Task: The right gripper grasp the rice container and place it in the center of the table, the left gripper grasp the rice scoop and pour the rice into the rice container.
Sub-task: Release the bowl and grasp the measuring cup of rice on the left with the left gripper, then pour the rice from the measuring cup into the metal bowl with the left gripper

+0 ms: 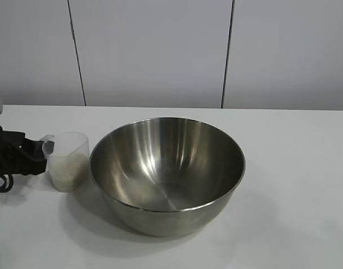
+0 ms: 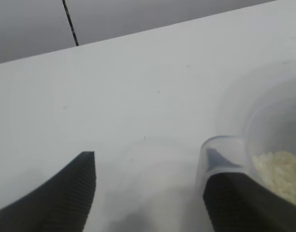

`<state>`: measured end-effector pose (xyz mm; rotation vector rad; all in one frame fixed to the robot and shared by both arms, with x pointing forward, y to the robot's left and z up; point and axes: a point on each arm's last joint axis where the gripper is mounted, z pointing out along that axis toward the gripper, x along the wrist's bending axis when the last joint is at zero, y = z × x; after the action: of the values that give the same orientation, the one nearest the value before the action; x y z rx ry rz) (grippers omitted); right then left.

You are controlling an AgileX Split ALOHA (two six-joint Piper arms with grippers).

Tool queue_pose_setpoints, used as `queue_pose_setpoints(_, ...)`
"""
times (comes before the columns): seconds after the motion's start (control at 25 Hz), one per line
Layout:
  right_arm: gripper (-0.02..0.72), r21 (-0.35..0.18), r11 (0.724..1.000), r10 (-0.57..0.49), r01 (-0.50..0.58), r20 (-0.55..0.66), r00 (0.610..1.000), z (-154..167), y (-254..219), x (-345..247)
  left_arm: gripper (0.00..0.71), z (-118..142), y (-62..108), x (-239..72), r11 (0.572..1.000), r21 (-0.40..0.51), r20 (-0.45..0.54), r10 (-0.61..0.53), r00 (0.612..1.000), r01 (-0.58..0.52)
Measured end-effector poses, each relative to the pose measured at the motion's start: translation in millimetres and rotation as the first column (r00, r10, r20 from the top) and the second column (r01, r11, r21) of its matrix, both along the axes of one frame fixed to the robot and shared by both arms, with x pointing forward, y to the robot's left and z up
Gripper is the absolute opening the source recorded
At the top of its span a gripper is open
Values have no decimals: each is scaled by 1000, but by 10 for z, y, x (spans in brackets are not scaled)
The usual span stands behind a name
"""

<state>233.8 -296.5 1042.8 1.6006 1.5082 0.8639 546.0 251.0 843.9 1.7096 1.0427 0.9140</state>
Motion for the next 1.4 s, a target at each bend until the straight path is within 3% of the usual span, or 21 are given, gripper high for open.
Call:
queue_pose_setpoints(0.12, 610, 0, 1000, 0, 0, 0, 1000, 0, 0, 0, 87, -4, 0, -1, 1000, 0, -2, 0, 1000, 0)
queue_pose_setpoints(0.24, 610, 0, 1000, 0, 0, 0, 1000, 0, 0, 0, 26, -4, -6, -3, 1000, 1, -2, -8, 1000, 8)
queue_pose_setpoints(0.76, 610, 0, 1000, 0, 0, 0, 1000, 0, 0, 0, 12, 30, -40, -11, 999, 5, 2, -50, 999, 50)
queue_pose_setpoints(0.88, 610, 0, 1000, 0, 0, 0, 1000, 0, 0, 0, 12, 211, -42, 25, 999, 7, 55, -50, 997, 50)
queue_pose_setpoints(1.04, 610, 0, 1000, 0, 0, 0, 1000, 0, 0, 0, 12, 649, -70, 165, 997, 26, 184, -74, 980, 70)
queue_pose_setpoints(1.16, 610, 0, 1000, 0, 0, 0, 1000, 0, 0, 0, 12, 1011, -159, 261, 984, 132, 219, -147, 965, 120)
queue_pose_setpoints(1.24, 610, 0, 1000, 0, 0, 0, 1000, 0, 0, 0, 12, 1264, -332, 289, 951, 250, 235, -242, 942, 181)
queue_pose_setpoints(1.4, 610, 0, 1000, 0, 0, 0, 1000, 0, 0, 0, 12, 1605, -819, 230, 802, 511, 210, -466, 860, 309)
